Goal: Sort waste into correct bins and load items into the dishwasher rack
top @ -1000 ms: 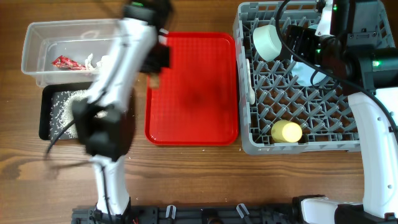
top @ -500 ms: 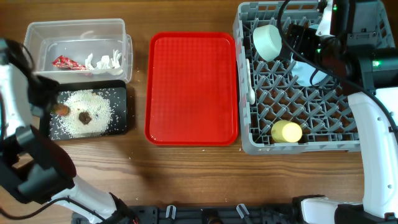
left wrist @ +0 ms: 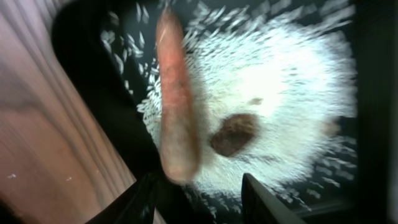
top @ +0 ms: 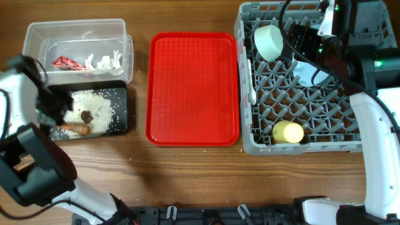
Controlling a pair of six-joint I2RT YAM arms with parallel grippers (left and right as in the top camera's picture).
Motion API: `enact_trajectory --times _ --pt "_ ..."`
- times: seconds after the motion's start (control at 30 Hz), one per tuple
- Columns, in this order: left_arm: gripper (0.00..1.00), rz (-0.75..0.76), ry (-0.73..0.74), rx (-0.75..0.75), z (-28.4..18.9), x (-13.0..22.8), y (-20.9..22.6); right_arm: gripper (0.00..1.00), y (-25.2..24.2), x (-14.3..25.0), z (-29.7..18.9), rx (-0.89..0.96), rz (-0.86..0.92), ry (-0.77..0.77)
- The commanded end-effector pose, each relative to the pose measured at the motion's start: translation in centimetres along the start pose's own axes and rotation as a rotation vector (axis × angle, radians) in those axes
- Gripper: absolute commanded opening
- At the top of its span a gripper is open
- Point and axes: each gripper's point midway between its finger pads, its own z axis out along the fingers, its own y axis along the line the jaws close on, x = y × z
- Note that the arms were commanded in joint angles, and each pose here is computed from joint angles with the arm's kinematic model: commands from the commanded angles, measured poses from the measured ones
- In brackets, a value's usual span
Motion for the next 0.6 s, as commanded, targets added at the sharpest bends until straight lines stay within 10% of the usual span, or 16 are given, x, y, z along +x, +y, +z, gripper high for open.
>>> enact_trajectory --times 0.0,0.1,0.17,0.57 --pt "0.44 0.142 -0.192 0.195 -11.8 -0.9 -2.6 1.00 0.5 -0.6 -0.3 -0.027 -0.007 -0.023" --pt "0.51 0.384 -0.347 0.367 -18.8 3.9 -6.1 1.00 1.6 -3.5 -5.2 -0.073 -0.146 -0.202" --pt "1.00 0.501 -0.416 0.480 -21.3 7.3 -9.4 1.00 1.9 -4.6 -8.0 -0.090 -0.153 -0.293" --pt "1.00 0.651 -0.483 0.534 -22.6 12.2 -13.1 1.00 1.7 -4.3 -6.6 -0.081 -0.148 -0.259"
